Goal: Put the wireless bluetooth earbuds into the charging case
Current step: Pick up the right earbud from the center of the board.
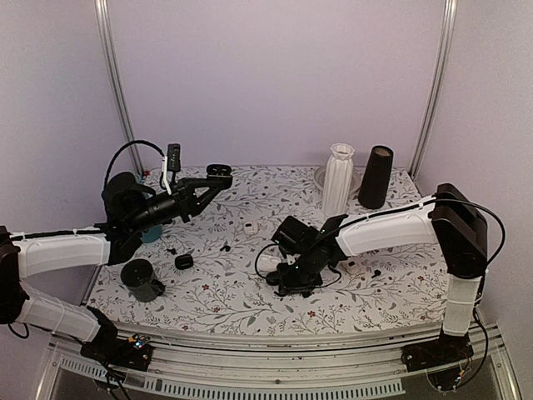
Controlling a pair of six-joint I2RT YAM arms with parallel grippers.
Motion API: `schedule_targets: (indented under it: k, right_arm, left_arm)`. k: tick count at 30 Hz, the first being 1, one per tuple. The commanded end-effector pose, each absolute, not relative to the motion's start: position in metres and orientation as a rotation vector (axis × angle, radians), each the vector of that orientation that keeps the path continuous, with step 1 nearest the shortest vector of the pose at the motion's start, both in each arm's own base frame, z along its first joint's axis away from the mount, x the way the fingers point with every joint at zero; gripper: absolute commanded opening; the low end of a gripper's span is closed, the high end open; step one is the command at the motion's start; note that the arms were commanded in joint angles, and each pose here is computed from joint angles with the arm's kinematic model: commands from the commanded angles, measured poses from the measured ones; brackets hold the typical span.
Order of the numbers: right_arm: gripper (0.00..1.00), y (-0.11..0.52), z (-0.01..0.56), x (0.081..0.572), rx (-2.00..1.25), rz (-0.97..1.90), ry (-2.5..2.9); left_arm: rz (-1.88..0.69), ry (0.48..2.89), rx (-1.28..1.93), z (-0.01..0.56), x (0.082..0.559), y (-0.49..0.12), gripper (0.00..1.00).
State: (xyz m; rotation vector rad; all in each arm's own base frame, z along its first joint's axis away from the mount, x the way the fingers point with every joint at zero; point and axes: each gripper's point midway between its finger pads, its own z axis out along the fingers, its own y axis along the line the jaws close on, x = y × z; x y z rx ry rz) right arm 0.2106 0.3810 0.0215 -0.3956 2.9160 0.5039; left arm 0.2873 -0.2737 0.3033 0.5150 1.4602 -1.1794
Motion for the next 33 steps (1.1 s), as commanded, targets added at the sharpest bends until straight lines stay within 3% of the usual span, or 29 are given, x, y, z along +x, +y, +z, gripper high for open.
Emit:
schedule_targets:
  k: [1,4,27,33]
  right_arm:
    - [0.31,0.38,0.014,0.209,-0.401,0.415,2.927]
    - [0.27,0.377,0.012,0.21,-0.407,0.372,2.926]
    - [0.26,0.374,0.007,0.204,-0.509,0.19,2.907]
    - [0.22,0.381,0.004,0.199,-0.588,0.15,2.886]
  left_arm:
    - [-1.162,1.435,0.514,0.309,0.286,-0.267,0.0]
    - [-1.164,1.434,0.514,0.31,0.286,-0.267,0.0]
    - [-1.171,1.432,0.498,0.312,0.286,-0.266,0.0]
    - [-1.174,1.431,0.497,0.312,0.286,-0.266,0.0]
